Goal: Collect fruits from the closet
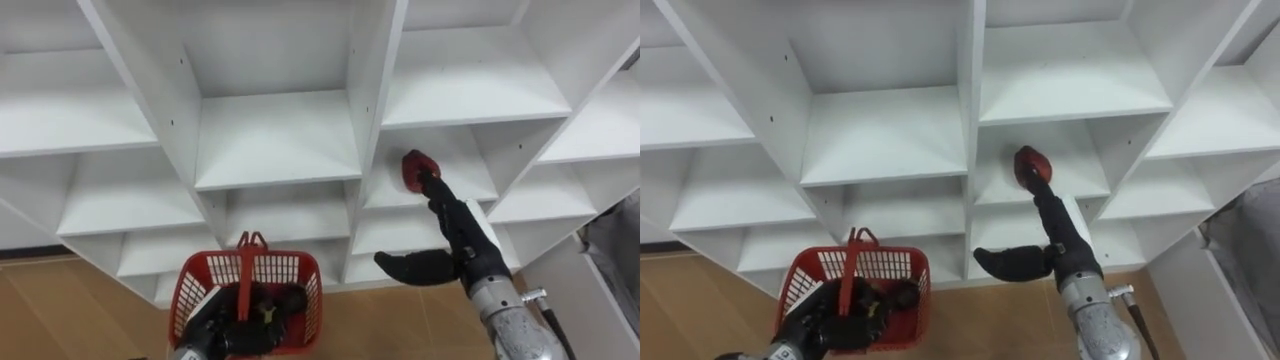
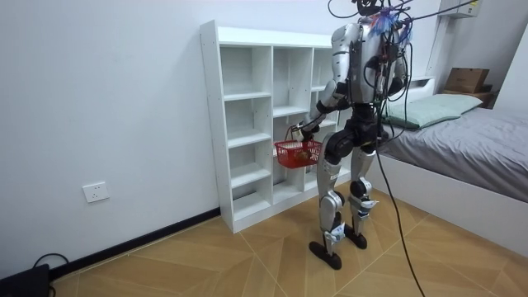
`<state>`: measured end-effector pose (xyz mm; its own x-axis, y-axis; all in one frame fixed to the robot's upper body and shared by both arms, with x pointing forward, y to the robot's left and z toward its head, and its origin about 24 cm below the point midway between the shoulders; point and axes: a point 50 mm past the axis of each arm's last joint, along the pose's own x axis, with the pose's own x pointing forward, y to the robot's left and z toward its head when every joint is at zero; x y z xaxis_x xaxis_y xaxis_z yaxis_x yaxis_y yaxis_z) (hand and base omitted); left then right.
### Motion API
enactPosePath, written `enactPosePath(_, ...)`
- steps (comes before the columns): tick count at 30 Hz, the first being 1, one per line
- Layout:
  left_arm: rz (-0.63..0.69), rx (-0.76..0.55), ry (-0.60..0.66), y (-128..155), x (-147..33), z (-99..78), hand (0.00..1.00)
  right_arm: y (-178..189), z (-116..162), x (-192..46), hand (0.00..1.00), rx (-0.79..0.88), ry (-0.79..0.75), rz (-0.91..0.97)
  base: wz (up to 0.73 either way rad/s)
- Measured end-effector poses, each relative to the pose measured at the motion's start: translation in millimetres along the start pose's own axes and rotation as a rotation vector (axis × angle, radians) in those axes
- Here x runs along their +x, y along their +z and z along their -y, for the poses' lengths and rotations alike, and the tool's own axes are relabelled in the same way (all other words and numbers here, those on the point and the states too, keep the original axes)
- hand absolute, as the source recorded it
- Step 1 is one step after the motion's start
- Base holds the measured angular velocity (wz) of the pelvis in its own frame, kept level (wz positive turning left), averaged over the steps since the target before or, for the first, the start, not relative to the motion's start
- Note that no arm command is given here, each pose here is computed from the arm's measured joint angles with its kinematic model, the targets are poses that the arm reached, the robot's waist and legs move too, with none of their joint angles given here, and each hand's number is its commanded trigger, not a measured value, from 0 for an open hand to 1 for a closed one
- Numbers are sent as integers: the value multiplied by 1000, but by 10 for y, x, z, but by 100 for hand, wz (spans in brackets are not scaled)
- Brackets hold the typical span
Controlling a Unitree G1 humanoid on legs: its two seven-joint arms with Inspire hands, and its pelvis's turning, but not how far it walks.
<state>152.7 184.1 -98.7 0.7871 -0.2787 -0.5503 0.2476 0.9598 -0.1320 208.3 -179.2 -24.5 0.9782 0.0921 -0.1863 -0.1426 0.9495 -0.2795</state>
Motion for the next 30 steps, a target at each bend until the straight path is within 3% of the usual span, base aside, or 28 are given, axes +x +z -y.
enactPosePath(30, 40, -9, 15, 43, -82, -34, 100, 67, 172, -3, 0, 58, -118, 39, 1)
